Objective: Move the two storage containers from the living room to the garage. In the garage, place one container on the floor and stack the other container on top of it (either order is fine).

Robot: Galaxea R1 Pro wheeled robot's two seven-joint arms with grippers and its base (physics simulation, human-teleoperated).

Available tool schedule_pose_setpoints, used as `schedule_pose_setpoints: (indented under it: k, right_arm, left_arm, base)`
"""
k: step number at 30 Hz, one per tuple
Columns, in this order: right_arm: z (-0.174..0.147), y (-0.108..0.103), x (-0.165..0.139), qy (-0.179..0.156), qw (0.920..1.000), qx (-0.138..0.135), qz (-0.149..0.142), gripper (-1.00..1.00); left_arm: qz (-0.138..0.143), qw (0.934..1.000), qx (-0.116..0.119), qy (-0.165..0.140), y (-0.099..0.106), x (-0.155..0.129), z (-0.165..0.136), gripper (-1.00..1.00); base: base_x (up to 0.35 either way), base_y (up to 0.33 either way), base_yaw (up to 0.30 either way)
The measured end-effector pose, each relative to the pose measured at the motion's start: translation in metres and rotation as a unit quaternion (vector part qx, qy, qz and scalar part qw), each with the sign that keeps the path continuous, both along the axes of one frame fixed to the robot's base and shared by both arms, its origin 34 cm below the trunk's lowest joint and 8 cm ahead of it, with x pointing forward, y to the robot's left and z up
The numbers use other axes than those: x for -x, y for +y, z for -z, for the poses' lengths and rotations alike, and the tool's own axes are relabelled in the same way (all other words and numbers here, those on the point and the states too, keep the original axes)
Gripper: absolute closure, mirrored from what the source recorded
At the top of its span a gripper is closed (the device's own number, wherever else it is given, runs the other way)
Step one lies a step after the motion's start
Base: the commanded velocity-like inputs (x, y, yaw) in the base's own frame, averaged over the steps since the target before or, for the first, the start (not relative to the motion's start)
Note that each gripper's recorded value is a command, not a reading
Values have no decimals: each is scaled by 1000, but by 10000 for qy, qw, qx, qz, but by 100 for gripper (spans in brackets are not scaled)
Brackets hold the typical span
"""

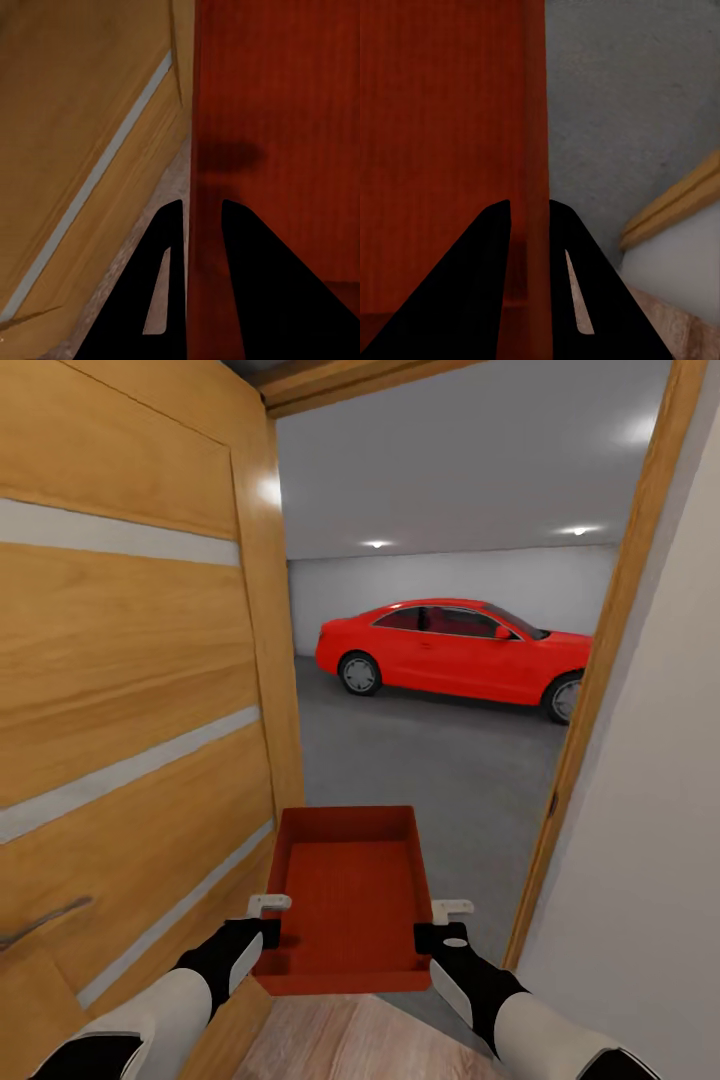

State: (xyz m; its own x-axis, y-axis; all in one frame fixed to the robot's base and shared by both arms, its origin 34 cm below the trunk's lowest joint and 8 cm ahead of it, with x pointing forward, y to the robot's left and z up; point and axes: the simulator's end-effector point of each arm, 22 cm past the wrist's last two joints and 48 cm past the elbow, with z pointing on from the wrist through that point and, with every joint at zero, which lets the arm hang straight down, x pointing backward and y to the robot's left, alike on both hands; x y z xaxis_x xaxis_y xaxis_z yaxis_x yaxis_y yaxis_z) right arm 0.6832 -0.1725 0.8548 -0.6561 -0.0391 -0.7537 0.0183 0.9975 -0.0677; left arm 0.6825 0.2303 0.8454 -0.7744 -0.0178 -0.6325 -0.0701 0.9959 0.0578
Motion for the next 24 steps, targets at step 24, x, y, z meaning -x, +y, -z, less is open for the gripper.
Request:
schedule_pose_setpoints:
  k: [24]
  right_arm:
    - [0,0,0,-16,10000,-6,11,100]
  left_arm:
    - [7,10000,-5,-15,0,-1,0,100]
  base:
    - [74,83,-231]
